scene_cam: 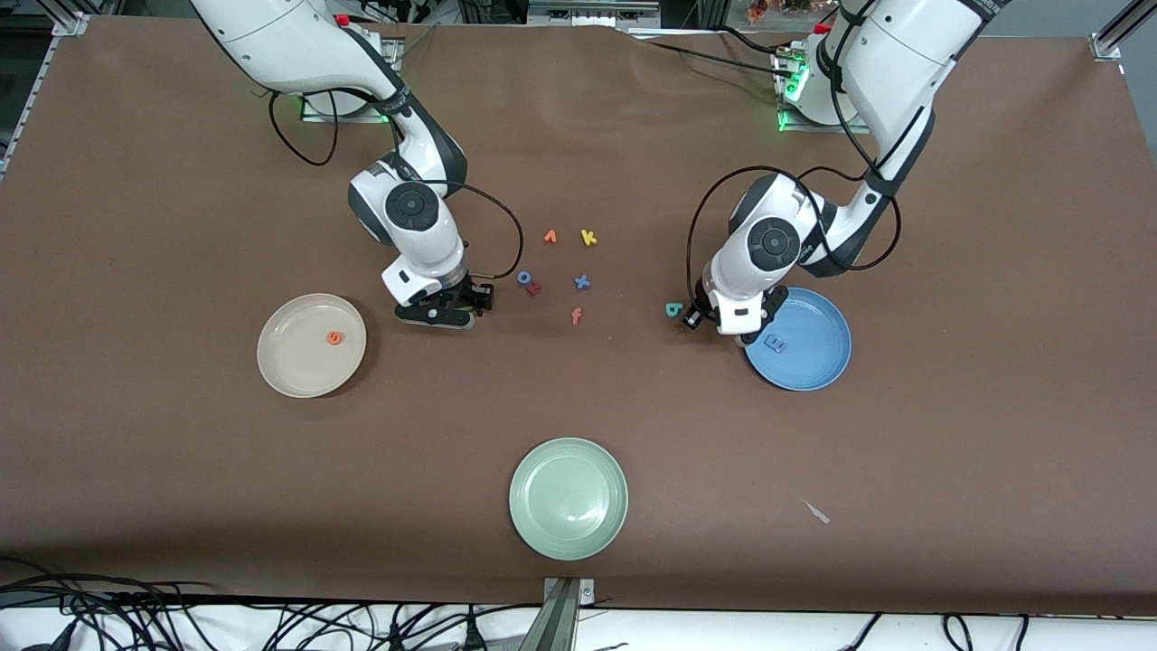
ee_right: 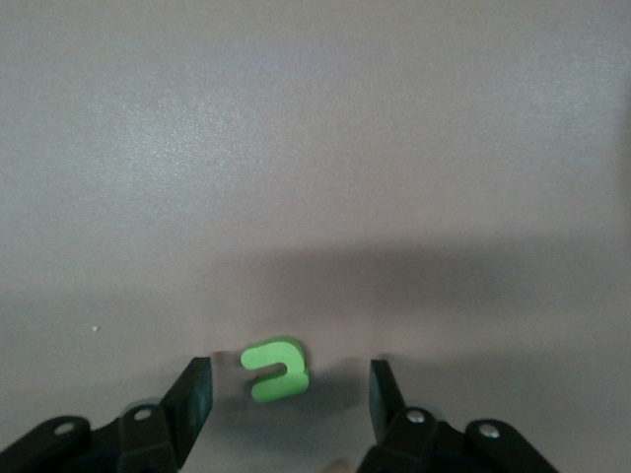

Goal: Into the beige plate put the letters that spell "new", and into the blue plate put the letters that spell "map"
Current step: 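Place the yellow letter in the blue plate while the right gripper carries the green letter, then reach the left gripper to the teal letter while the right gripper reaches the pink M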

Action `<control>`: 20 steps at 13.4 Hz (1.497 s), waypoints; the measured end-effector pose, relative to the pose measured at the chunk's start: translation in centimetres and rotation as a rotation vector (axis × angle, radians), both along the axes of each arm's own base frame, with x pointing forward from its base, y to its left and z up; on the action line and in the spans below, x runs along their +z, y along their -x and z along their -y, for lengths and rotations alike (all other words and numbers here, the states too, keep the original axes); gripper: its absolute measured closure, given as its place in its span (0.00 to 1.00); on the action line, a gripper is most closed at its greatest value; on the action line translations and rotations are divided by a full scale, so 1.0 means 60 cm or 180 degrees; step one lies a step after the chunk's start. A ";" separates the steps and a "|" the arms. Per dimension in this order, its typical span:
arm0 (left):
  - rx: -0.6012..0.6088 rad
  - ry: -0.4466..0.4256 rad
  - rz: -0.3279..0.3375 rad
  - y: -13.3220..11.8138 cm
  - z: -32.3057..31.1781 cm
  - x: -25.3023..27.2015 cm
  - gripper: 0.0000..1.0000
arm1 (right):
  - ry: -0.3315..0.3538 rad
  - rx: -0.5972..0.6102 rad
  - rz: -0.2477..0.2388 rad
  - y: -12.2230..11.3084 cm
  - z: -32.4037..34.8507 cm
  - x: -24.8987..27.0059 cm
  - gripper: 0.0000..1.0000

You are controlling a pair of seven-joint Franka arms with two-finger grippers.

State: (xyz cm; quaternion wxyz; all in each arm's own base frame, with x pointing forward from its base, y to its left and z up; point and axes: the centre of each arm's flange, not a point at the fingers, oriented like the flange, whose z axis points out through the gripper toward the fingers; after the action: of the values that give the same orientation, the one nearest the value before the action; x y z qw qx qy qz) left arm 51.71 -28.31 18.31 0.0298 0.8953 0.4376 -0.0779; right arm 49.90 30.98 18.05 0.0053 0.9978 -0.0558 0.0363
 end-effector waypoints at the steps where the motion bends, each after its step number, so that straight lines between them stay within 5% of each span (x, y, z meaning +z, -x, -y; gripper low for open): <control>1: -0.0060 -0.0041 -0.0049 -0.008 0.000 0.018 0.71 | -0.0012 0.0001 0.0011 0.000 -0.001 0.000 0.29; 7: -0.0887 -0.0348 -0.0476 -0.099 -0.075 0.202 0.71 | -0.0022 0.0009 0.0008 0.001 -0.001 -0.007 0.63; 8: -0.1058 -0.0391 -0.0528 -0.108 -0.112 0.196 0.71 | -0.0022 0.0012 0.0012 0.000 -0.001 -0.006 0.72; 14: -0.1382 -0.0344 -0.0893 -0.113 -0.215 0.036 0.71 | 0.0246 0.0482 -0.0011 -0.059 0.097 0.062 0.73; 15: -0.1382 -0.0305 -0.0924 -0.108 -0.218 0.006 0.67 | 0.0336 0.0633 -0.0061 -0.078 0.145 0.085 0.73; 20: -0.1493 -0.0197 -0.0847 -0.106 -0.173 0.028 0.13 | 0.0590 0.1111 -0.0275 -0.118 0.323 0.131 0.73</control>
State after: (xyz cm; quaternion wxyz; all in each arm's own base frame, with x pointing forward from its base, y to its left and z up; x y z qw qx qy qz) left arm 58.07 -17.96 19.99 -0.0742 0.9546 0.2206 -0.1862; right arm 56.98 11.63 25.91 0.0931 0.9882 0.1219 -0.0012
